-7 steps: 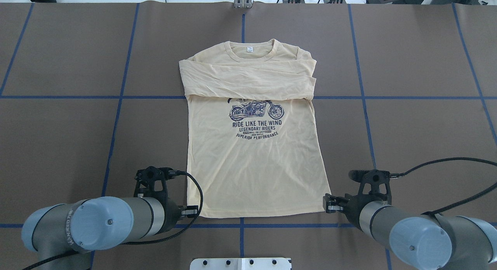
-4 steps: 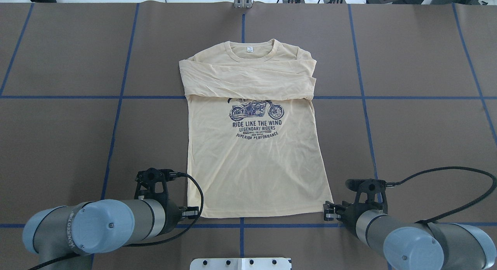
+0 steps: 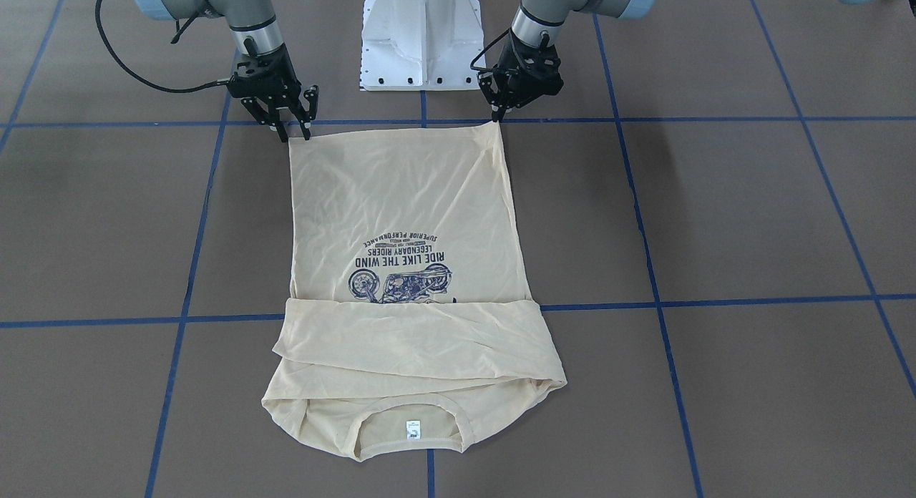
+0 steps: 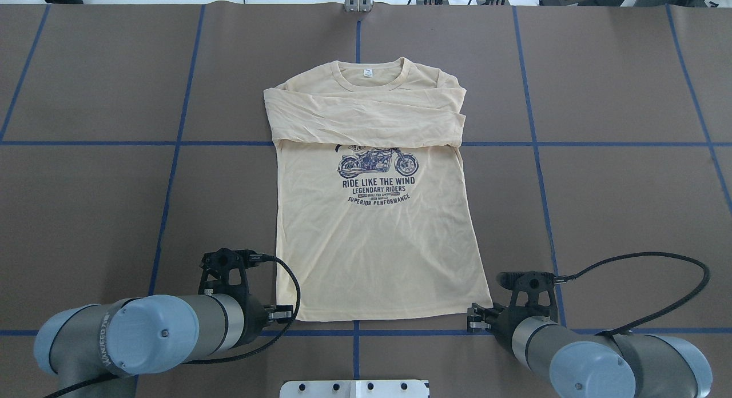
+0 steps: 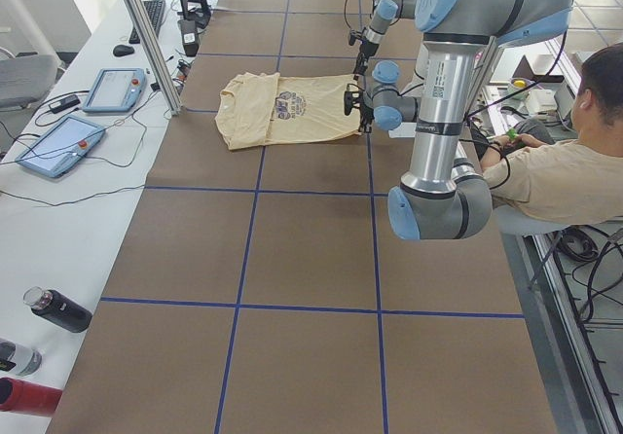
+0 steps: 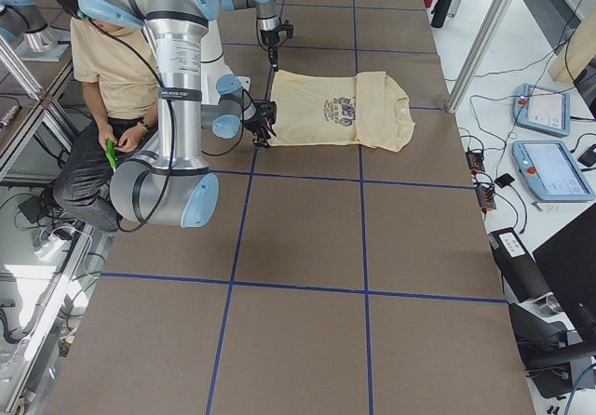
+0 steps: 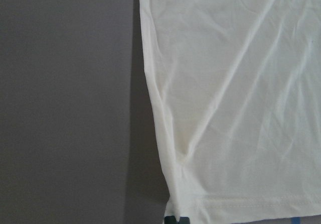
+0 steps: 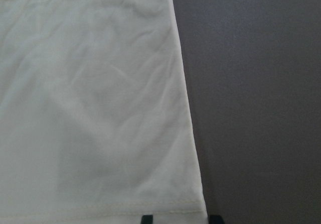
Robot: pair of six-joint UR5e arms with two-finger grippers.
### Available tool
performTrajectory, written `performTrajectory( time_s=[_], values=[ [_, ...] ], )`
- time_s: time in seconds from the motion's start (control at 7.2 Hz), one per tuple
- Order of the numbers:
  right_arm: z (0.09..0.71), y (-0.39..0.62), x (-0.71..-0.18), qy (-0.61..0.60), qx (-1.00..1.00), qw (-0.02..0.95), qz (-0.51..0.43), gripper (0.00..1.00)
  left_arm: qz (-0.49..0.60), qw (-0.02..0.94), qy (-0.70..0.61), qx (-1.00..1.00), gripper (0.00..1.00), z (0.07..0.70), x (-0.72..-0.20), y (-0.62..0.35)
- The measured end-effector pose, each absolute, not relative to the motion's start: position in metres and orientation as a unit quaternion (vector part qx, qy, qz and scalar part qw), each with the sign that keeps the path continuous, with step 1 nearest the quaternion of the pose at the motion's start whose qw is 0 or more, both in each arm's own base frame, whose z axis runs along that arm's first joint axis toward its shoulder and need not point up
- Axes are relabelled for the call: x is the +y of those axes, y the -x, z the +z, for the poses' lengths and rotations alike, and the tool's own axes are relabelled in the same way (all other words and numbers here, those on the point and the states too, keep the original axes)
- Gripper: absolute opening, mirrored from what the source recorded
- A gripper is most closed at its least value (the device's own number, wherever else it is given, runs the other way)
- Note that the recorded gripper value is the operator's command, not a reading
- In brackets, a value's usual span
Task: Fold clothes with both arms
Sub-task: 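Grasp the hem corners nearest the robot with both grippers, then lift the hem with both grippers and carry it toward the collar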
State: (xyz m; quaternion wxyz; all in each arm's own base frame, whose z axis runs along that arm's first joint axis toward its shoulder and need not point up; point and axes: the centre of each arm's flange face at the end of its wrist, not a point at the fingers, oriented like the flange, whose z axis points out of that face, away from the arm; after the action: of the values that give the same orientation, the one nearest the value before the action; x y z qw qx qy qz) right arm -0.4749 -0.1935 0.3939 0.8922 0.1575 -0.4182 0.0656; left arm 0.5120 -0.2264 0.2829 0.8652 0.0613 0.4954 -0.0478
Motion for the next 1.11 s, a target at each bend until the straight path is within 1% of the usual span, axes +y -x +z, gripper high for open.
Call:
performTrajectory(
  time_s=[0.83, 1.11],
  values=[
    [0.389, 0.466, -0.205, -0.164, -0.42, 0.89, 0.072, 0.0, -0.047, 0.865, -0.061, 0.495, 0.0, 0.283, -0.227, -0.513],
    [0.367, 0.452, -0.209, -0.165, -0.439, 0.88, 0.079, 0.0, -0.044, 0.86, -0.063, 0.505, 0.0, 0.273, -0.227, -0.506]
  ],
)
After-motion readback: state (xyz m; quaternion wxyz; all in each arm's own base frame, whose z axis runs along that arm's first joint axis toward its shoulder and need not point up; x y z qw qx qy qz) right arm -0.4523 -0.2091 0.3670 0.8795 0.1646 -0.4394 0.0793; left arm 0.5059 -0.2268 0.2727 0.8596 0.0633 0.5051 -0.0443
